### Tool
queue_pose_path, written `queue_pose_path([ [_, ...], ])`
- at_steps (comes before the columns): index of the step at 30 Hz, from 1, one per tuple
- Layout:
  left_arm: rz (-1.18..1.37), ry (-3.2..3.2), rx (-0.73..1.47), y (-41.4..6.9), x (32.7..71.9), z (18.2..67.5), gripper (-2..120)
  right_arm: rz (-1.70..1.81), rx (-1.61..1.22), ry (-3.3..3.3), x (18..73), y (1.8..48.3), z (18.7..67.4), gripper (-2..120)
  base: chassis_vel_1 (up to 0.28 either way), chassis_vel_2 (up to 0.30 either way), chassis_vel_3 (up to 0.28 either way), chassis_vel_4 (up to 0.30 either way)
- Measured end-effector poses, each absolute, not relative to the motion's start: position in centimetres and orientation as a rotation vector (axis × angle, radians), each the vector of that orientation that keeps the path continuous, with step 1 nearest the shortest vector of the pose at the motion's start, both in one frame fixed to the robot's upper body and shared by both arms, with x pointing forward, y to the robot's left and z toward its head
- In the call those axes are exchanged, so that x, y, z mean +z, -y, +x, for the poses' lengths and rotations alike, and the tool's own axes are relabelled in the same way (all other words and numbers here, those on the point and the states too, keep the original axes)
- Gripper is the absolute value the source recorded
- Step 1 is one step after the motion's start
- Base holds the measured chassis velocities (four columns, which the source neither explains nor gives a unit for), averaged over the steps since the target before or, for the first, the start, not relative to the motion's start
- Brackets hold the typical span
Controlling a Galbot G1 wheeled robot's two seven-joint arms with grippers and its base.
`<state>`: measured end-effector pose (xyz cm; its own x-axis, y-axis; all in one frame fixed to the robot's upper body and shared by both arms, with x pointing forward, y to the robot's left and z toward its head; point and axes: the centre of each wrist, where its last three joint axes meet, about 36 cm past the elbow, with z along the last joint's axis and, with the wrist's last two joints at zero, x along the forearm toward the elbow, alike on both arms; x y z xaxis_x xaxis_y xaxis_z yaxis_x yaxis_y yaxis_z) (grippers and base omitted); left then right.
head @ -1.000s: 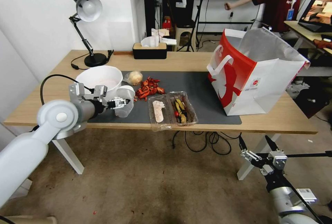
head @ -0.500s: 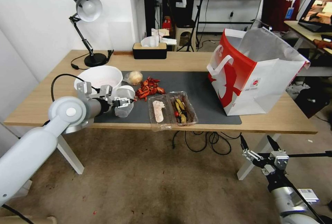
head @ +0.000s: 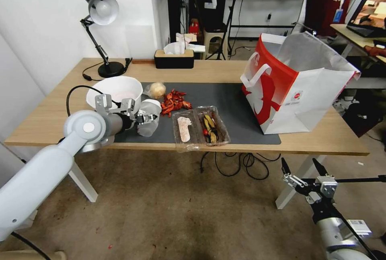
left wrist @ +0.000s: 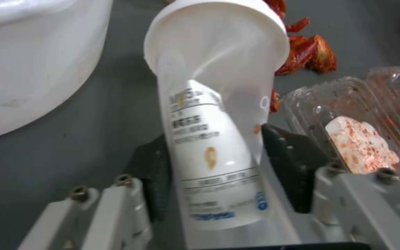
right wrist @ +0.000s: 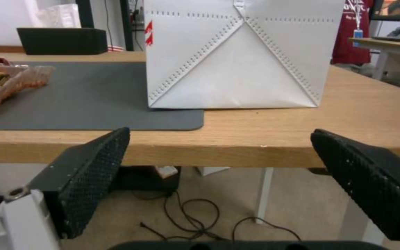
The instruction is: Pick up the trash from the table and place it into the takeout bag.
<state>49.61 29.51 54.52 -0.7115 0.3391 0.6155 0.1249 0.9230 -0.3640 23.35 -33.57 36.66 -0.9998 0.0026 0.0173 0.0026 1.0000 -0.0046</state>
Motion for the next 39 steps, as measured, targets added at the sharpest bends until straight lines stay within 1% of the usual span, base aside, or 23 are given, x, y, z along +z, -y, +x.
queue_pose_path([
  [1, -0.329, 2.357, 0.394, -29.4, 54.4, 49.5, 40, -0.012, 0.009, 3.124, 36.7, 33.6, 23.4, 97, 0.000, 0.000, 0.000, 0.000],
  [3, -0.329, 2.357, 0.395, -29.4, 54.4, 49.5, 39, -0.014, 0.009, 3.124, 36.7, 33.6, 23.4, 96, 0.000, 0.000, 0.000, 0.000],
  [4, -0.332, 2.359, 0.402, -29.3, 54.3, 49.4, 32, -0.021, 0.011, 3.124, 36.7, 33.6, 23.4, 92, 0.000, 0.000, 0.000, 0.000],
  [5, -0.335, 2.361, 0.405, -29.3, 54.3, 49.3, 28, -0.025, 0.013, 3.124, 36.7, 33.7, 23.4, 91, 0.000, 0.000, 0.000, 0.000],
  [6, -0.335, 2.361, 0.405, -29.3, 54.3, 49.3, 28, -0.025, 0.013, 3.124, 36.7, 33.7, 23.4, 91, 0.000, 0.000, 0.000, 0.000],
  [9, -0.339, 2.364, 0.410, -29.3, 54.4, 49.2, 19, -0.031, 0.015, 3.125, 36.8, 33.7, 23.5, 90, 0.000, 0.000, 0.000, 0.000],
  [11, -0.339, 2.366, 0.411, -29.3, 54.4, 49.2, 17, -0.031, 0.015, 3.125, 36.8, 33.7, 23.5, 91, 0.000, 0.000, 0.000, 0.000],
  [13, -0.341, 2.372, 0.422, -29.2, 54.3, 49.0, 10, -0.031, 0.014, 3.126, 36.8, 33.7, 23.5, 92, 0.000, 0.000, 0.000, 0.000],
  [15, -0.342, 2.373, 0.425, -29.1, 54.3, 48.9, 9, -0.030, 0.013, 3.126, 36.8, 33.7, 23.5, 92, 0.000, 0.000, 0.000, 0.000],
  [17, -0.357, 2.387, 0.423, -29.0, 54.4, 48.3, 3, -0.026, 0.007, 3.125, 36.7, 33.5, 23.5, 92, 0.000, 0.000, 0.000, 0.000],
  [18, -0.357, 2.387, 0.423, -29.0, 54.4, 48.3, 3, -0.026, 0.007, 3.125, 36.7, 33.5, 23.5, 92, 0.000, 0.000, 0.000, 0.000],
  [21, -0.386, 2.414, 0.412, -29.0, 54.8, 47.2, 3, -0.019, 0.001, 3.126, 36.7, 33.3, 23.5, 97, 0.000, 0.000, 0.000, 0.000],
  [33, -0.442, 2.491, 0.437, -29.0, 56.5, 45.5, 3, -0.010, 0.006, 3.127, 36.6, 32.9, 23.3, 100, 0.000, 0.000, 0.000, 0.000],
  [36, -0.500, 2.554, 0.423, -28.6, 58.3, 44.9, 3, -0.003, 0.004, 3.128, 36.6, 32.6, 23.3, 100, 0.000, 0.000, 0.000, 0.000],
  [37, -0.500, 2.554, 0.423, -28.6, 58.3, 44.9, 3, -0.003, 0.004, 3.128, 36.6, 32.6, 23.3, 100, 0.000, 0.000, 0.000, 0.000],
  [39, -0.556, 2.619, 0.391, -28.3, 60.3, 44.9, 3, 0.003, 0.006, 3.129, 36.6, 32.4, 23.2, 100, 0.000, 0.000, 0.000, 0.000],
])
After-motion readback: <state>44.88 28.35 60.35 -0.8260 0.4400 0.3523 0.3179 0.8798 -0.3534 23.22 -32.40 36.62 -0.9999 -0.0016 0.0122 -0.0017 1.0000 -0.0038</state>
